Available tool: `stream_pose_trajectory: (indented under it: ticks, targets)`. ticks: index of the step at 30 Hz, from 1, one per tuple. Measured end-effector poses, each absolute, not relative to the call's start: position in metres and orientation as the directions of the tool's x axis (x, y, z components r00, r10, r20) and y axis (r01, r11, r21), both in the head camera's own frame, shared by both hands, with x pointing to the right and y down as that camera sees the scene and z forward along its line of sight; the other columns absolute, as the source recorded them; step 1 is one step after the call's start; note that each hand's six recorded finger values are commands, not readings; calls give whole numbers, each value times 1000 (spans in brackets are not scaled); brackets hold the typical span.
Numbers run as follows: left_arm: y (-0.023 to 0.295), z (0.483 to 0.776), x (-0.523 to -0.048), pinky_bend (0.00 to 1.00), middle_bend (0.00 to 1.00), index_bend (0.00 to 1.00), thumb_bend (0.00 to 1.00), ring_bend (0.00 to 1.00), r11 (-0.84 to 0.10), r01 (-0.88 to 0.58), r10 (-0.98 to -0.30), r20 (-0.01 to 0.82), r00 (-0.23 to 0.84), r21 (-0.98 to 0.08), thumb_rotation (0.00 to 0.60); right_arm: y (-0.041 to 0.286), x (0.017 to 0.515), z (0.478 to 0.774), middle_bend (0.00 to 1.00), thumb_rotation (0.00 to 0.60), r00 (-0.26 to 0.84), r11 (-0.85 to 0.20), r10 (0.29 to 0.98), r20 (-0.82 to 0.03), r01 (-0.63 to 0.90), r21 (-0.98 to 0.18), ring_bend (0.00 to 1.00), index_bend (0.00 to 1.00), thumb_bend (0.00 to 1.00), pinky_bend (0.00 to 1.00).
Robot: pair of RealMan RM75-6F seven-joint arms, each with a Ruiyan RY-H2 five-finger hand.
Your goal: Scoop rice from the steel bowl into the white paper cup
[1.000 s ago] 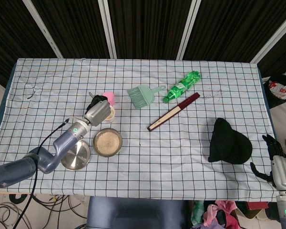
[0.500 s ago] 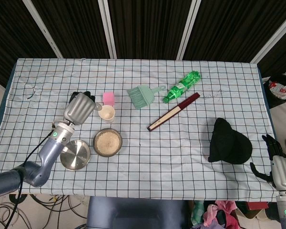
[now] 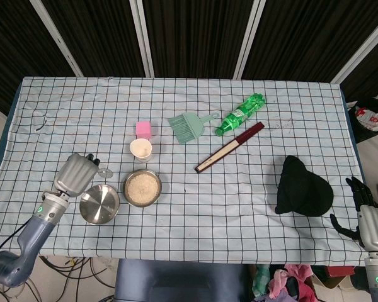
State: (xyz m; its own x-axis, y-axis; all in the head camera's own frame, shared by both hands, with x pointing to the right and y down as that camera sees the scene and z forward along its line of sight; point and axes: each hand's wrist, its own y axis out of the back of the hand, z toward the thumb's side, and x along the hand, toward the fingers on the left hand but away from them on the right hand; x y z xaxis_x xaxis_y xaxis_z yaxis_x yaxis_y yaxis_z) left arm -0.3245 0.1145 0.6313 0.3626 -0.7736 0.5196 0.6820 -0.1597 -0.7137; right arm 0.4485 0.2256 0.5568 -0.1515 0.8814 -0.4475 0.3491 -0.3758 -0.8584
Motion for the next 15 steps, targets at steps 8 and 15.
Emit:
stream_pose_trajectory:
  ticks: [8, 15]
  targets:
    - [147, 659, -345, 1000, 587, 558, 456, 1000, -240, 695, -733, 596, 329, -678, 600, 225, 449, 557, 0, 600, -155, -374, 882, -446, 349, -860, 0, 77, 303, 211]
    - [162, 681, -351, 1000, 583, 552, 450, 1000, -305, 682, -718, 631, 294, -665, 600, 225, 449, 557, 0, 600, -154, -374, 882, -446, 348, -860, 0, 77, 303, 211]
